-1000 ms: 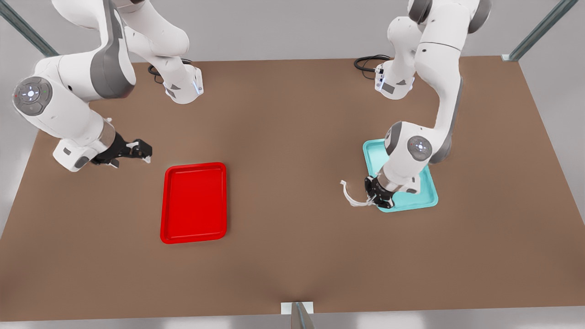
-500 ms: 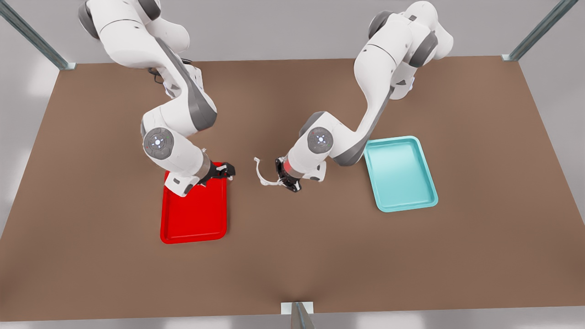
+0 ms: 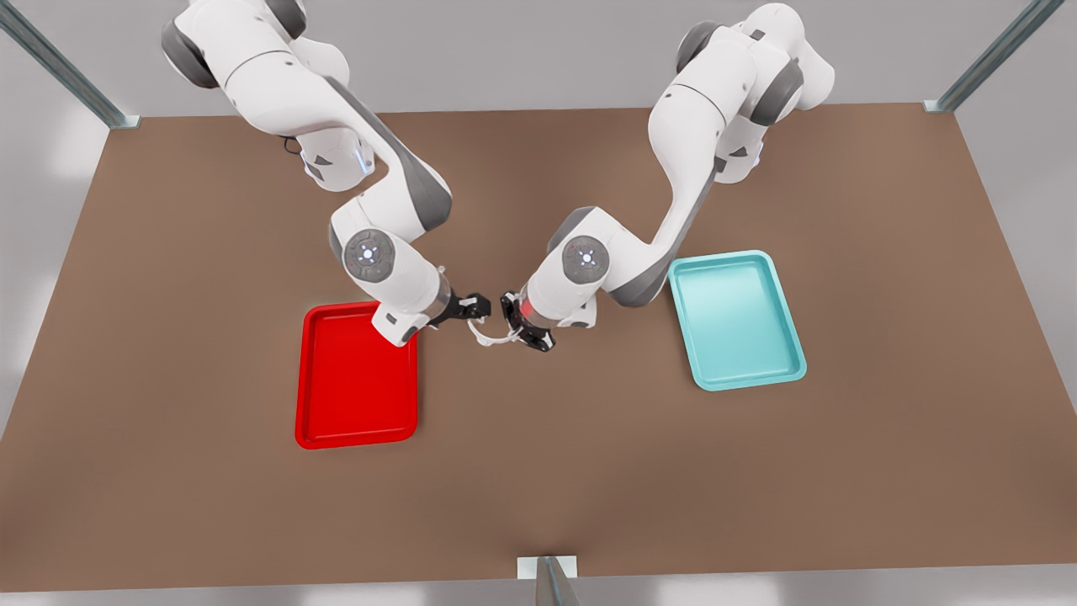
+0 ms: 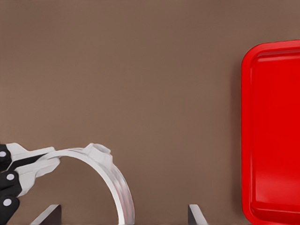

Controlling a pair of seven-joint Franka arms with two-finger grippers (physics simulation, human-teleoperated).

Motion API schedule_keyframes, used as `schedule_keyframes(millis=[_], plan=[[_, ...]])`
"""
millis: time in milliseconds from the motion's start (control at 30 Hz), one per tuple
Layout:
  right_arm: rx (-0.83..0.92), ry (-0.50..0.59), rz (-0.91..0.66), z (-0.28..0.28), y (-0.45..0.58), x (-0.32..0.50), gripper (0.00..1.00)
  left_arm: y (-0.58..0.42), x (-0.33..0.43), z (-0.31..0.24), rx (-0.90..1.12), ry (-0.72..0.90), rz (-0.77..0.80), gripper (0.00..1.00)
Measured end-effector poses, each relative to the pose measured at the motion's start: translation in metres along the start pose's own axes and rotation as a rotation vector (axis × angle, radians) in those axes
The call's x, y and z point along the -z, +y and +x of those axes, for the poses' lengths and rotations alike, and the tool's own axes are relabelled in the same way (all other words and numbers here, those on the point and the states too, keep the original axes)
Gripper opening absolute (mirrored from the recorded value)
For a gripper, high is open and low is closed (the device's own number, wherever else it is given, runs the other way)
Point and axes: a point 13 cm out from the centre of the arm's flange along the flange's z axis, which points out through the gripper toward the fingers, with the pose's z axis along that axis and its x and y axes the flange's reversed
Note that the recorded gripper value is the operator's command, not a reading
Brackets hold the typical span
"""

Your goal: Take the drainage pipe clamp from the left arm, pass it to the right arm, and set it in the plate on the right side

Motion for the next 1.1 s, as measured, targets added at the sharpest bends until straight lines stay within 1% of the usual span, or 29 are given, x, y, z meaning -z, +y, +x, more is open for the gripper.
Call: schedule_keyframes(millis=[300,333,367,400,433,600,633,667,800,933,1033,1100], plan=[[-0.057,0.025,0.003,0.006,0.005,-0.034,1.00,0.001,0.009,0.004,-0.002,0.015,0.001,0.21],[-0.059,0.028,0.007,0.008,0.006,-0.038,0.89,0.001,0.009,0.004,-0.002,0.016,0.001,0.21],[-0.061,0.032,0.010,0.010,0.006,-0.041,0.51,0.001,0.009,0.004,-0.001,0.016,0.001,0.21],[-0.064,0.033,0.012,0.011,0.006,-0.042,0.26,0.001,0.009,0.004,-0.001,0.016,0.001,0.21],[-0.068,0.033,0.012,0.011,0.006,-0.043,0.21,0.000,0.009,0.004,-0.001,0.016,0.001,0.21],[-0.077,0.024,0.006,0.009,0.007,-0.042,0.21,-0.001,0.009,0.004,0.001,0.017,0.002,0.21],[-0.079,0.021,0.009,0.008,0.005,-0.042,0.21,-0.001,0.009,0.004,0.000,0.017,0.003,0.77],[-0.082,0.018,0.011,0.007,0.004,-0.041,0.21,-0.002,0.009,0.004,-0.002,0.016,0.007,1.00],[-0.096,0.012,0.017,0.003,0.000,-0.040,0.21,-0.007,0.013,0.005,-0.032,0.017,0.051,1.00],[-0.109,0.009,0.020,0.002,-0.003,-0.039,0.21,-0.008,0.030,0.010,-0.027,0.036,0.051,1.00],[-0.127,0.002,0.024,-0.003,-0.012,-0.034,0.21,-0.050,0.064,0.004,0.041,0.049,0.043,1.00],[-0.132,0.000,0.053,-0.002,-0.027,-0.037,0.21,-0.092,0.083,-0.012,0.080,0.024,0.043,1.00]])
